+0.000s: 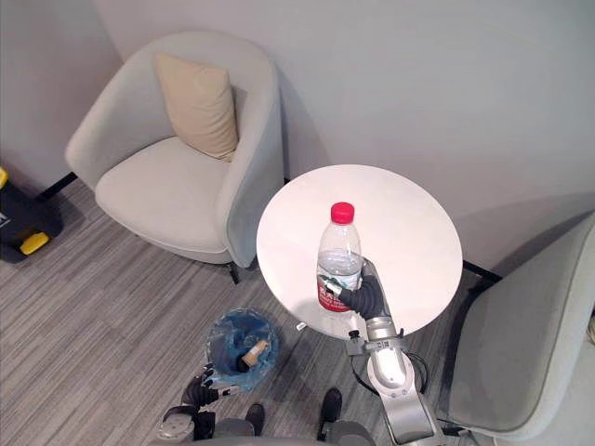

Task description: Gather rubbish on tea table into small bin, then transfer packed bag to large trash can.

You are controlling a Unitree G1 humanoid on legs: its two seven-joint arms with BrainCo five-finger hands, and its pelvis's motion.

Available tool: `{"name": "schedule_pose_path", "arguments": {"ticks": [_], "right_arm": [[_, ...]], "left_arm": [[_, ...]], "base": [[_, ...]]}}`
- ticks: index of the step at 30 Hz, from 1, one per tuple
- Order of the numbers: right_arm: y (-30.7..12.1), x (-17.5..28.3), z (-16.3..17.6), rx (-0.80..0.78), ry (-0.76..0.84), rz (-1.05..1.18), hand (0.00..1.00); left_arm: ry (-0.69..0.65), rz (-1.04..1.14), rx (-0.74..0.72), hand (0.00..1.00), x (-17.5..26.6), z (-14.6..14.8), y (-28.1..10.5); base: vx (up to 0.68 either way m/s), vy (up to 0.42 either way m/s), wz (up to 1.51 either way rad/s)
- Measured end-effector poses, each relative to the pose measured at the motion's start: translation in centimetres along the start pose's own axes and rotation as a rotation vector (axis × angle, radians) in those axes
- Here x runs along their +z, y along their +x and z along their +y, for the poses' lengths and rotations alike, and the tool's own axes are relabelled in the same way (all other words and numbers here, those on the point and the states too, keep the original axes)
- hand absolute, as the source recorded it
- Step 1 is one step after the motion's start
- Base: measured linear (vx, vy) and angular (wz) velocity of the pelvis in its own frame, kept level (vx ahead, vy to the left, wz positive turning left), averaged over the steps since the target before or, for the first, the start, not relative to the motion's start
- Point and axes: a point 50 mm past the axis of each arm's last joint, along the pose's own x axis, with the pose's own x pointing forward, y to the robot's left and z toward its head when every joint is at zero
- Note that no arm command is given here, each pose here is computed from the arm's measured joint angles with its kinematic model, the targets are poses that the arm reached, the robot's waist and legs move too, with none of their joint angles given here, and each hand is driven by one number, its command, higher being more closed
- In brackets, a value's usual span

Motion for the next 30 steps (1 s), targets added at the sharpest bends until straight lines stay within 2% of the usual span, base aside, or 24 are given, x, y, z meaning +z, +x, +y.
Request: {"name": "schedule_pose_path", "arguments": {"ticks": [6,11,20,30], "right_arm": [[-0.1,-0.1,-0.2,0.022,-0.031,-0.009,1.00],[0.6,0.1,-1.4,-0.031,-0.065,-0.035,1.00],[0.9,0.6,0.1,-0.037,-0.002,-0.039,1.00],[0.6,-0.4,-0.2,-0.030,-0.038,0.003,1.00]], "left_arm": [[0.014,-0.011,-0.020,0.00,0.1,-0.5,0.0],[0.024,0.016,-0.046,0.00,-1.0,-1.5,-0.5],[0.068,-0.029,-0.022,0.00,0.2,-0.1,0.0],[0.077,-0.046,-0.014,0.00,0.7,0.4,0.1]], "base": [[-0.07,0.013,0.65],[0.06,0.137,0.42],[0.11,0.111,0.15],[0.13,-0.001,0.56]]}}
